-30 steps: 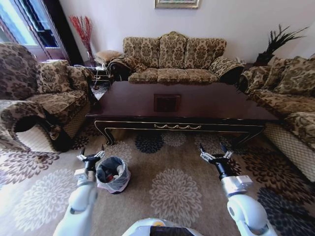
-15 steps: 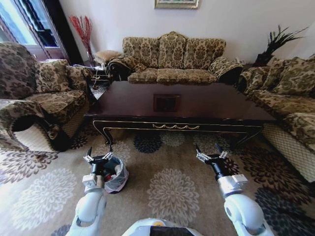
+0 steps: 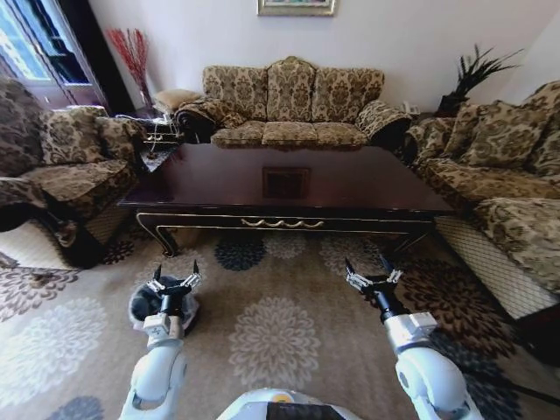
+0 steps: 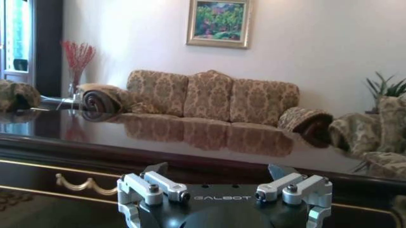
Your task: Move to the front of the table and place the trash on the table into the trash bin.
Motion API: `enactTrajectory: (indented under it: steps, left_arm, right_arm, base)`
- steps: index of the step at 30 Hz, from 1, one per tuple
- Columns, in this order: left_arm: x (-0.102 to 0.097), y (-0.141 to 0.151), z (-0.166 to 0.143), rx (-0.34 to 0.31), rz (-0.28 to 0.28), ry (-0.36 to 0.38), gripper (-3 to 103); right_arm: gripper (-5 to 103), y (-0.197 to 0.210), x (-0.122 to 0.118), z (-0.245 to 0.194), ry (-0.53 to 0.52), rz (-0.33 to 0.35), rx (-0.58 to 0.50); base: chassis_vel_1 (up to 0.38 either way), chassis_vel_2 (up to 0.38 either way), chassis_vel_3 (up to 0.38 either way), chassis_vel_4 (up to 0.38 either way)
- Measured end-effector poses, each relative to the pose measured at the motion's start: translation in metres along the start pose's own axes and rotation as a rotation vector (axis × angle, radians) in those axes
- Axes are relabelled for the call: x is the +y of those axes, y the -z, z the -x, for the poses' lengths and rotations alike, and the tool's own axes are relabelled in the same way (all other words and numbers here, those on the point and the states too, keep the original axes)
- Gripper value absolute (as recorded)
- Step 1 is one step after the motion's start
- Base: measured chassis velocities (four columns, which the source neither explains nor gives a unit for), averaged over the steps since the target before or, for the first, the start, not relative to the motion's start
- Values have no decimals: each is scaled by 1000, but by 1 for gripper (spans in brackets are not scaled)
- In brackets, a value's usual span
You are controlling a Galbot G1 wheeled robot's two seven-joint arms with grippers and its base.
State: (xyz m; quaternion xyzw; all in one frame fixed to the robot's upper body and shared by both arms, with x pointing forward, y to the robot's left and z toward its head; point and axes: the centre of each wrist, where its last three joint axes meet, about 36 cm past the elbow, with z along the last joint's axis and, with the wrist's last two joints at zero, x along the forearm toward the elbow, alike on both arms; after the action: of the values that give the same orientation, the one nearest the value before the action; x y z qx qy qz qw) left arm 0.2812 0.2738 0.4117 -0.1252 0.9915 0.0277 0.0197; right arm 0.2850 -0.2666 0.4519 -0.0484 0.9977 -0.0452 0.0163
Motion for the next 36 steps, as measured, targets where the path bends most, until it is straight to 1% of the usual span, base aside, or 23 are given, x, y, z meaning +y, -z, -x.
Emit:
enactTrajectory:
  steps: [2,3,5,7,17,27,36]
  left_arm:
    - [-1,0,0,-10,-24,-32,100]
    - [-1,0,0,-10,-24,-32,100]
    - [-1,0,0,-27,-42,-76,100]
    - [0,1,1,-38,-45,-103,100]
    - [-1,4,3,-47,-37,-127,100]
    - [-1,6,4,-26,-20,-160,100]
    - [-3,12,2,-40,-27,-172,100]
  right_arm:
    - [100,-2,0,0,-13,-8,8]
    - [100,-2,0,0,-13,-8,8]
    - [100,-3,-1,-1,-30,-11,14]
    - [100,-3,-3,-1,-39,-14,13]
    - [100,-6,-7,-1,-63,-22,1]
    - [100,-8,-8,-2,-96,-18,-12]
    - [100,-11,-9,-6,-110,-3,-33]
  base:
    - [-285,-282,289,264]
    - [-265,-251,289,253]
    - [-225,-227,225,215]
    - [-145,-149,81,111]
    - [3,6,-4,5]
    - [0,0,0,0]
    - [0,0,0,0]
